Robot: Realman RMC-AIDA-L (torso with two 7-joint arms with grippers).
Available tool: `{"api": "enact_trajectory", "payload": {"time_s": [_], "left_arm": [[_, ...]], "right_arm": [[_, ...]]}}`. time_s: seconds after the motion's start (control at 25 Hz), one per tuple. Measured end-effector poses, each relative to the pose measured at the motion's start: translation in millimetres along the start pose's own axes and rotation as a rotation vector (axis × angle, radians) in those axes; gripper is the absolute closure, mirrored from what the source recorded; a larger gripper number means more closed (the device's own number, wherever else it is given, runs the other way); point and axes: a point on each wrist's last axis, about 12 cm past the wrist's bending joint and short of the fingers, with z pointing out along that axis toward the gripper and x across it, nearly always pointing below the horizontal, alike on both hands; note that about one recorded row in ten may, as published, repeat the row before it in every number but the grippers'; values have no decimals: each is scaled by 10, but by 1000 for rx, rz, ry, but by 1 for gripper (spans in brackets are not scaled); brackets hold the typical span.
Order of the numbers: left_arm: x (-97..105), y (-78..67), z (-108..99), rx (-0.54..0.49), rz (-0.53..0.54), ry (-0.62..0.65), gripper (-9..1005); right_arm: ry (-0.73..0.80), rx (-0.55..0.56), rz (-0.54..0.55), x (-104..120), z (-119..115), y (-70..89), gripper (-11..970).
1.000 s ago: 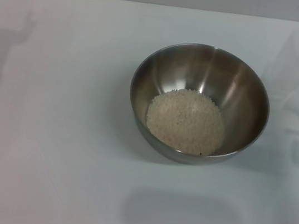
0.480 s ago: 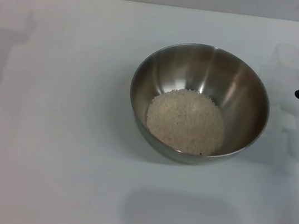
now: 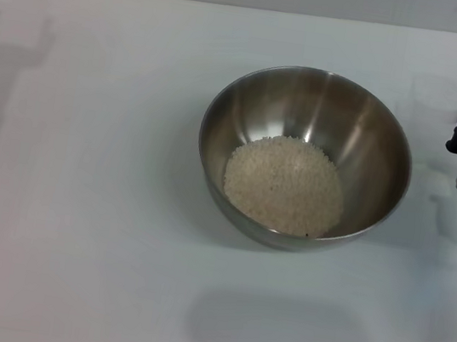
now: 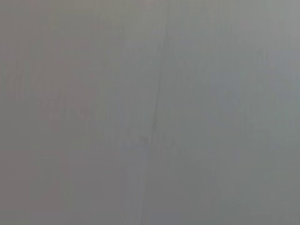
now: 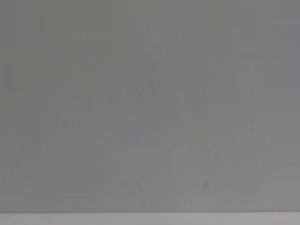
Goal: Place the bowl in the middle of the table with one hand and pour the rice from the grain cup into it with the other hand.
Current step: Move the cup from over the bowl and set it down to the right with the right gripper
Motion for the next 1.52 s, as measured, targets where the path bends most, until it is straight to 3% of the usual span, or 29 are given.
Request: {"api": "enact_trajectory", "payload": {"time_s": [0.4, 0.68, 1.16, 1.4, 1.52], "left_arm": [[-17, -2, -3, 3, 0, -14, 152], [-18, 0, -7, 2, 1, -15, 152], [-44, -1, -11, 7, 2, -36, 152], [-52, 6, -19, 7, 4, -40, 152], [-55, 10, -26, 6, 5, -41, 152]], "right_arm": [[13, -29, -32, 8, 20, 19, 874], [22, -31, -43, 50, -30, -2, 723], [37, -32, -56, 111, -100, -31, 669], [19, -64, -71, 154, -211, 11, 486], [-14, -58, -52, 172, -331, 8, 486]]}}
